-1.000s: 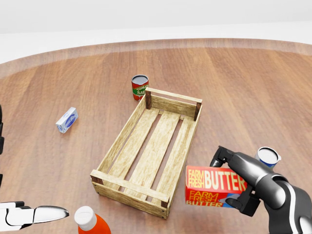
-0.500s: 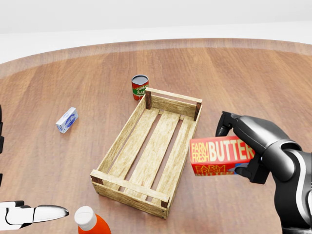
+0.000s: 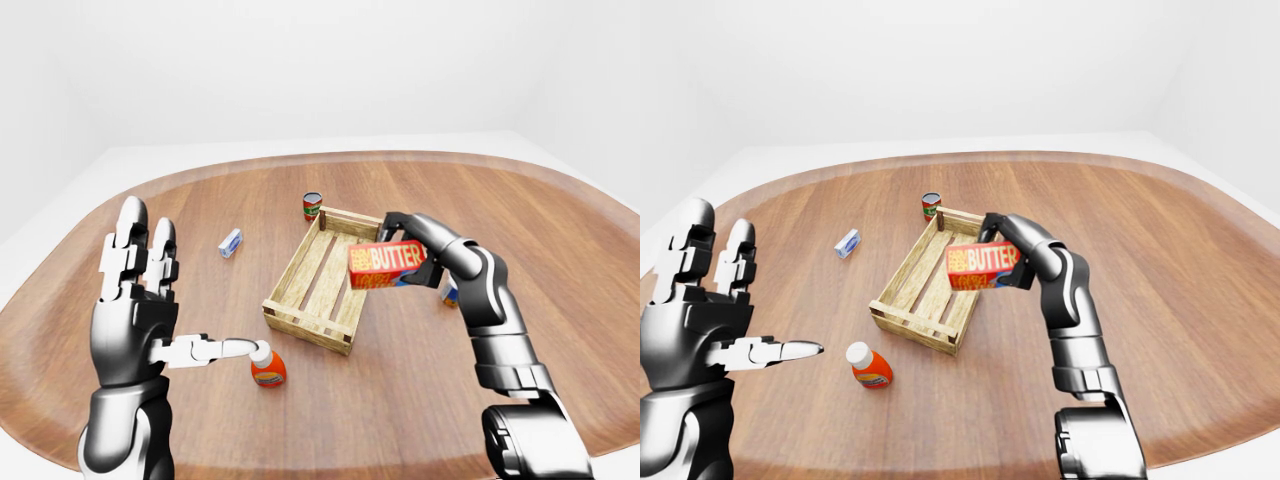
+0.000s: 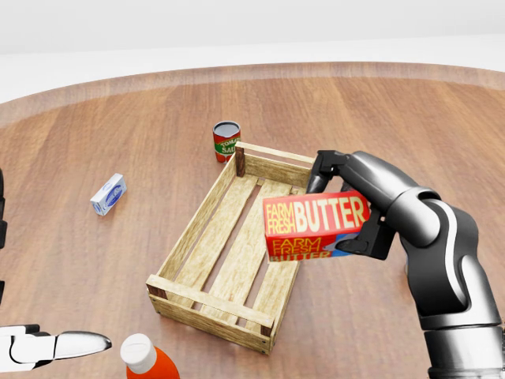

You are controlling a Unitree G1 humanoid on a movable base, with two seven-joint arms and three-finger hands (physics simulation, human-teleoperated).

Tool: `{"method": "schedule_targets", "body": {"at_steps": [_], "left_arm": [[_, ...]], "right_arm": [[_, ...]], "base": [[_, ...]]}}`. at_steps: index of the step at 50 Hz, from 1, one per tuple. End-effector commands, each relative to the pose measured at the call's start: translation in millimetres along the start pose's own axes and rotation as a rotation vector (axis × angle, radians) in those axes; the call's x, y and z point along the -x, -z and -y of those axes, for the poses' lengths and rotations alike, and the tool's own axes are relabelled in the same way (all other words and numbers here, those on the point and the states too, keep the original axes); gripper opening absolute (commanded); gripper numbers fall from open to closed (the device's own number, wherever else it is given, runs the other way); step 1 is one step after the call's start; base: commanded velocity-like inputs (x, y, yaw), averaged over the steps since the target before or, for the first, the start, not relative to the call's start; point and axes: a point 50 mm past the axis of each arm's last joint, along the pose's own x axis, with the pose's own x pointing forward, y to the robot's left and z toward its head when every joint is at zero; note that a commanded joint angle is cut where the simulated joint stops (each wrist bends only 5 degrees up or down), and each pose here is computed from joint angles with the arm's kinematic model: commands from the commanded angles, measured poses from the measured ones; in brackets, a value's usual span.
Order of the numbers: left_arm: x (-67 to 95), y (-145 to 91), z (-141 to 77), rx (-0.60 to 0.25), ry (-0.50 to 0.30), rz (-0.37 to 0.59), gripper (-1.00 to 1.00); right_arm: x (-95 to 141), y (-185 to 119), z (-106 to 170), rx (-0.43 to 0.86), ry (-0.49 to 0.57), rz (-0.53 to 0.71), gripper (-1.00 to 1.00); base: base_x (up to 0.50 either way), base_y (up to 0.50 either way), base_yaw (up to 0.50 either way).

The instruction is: Pick up the butter and put it in the tray.

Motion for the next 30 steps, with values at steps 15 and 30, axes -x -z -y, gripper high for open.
{"method": "schedule_targets", "body": {"at_steps": [15,30], "left_arm": [[-1.0,0,-1,0.002,-0.001,0.002,1.00],[-1.0,-3,-2,0.000,-0.003,0.017,1.00]], "right_arm": [[-50,-10,-10,-0.355,0.090,0.018,-1.00],[-70,-8,-42,-0.469,0.067,-0.111,-1.00]], "base": [[0.00,0.00,0.00],[0.00,0.00,0.00]]}}
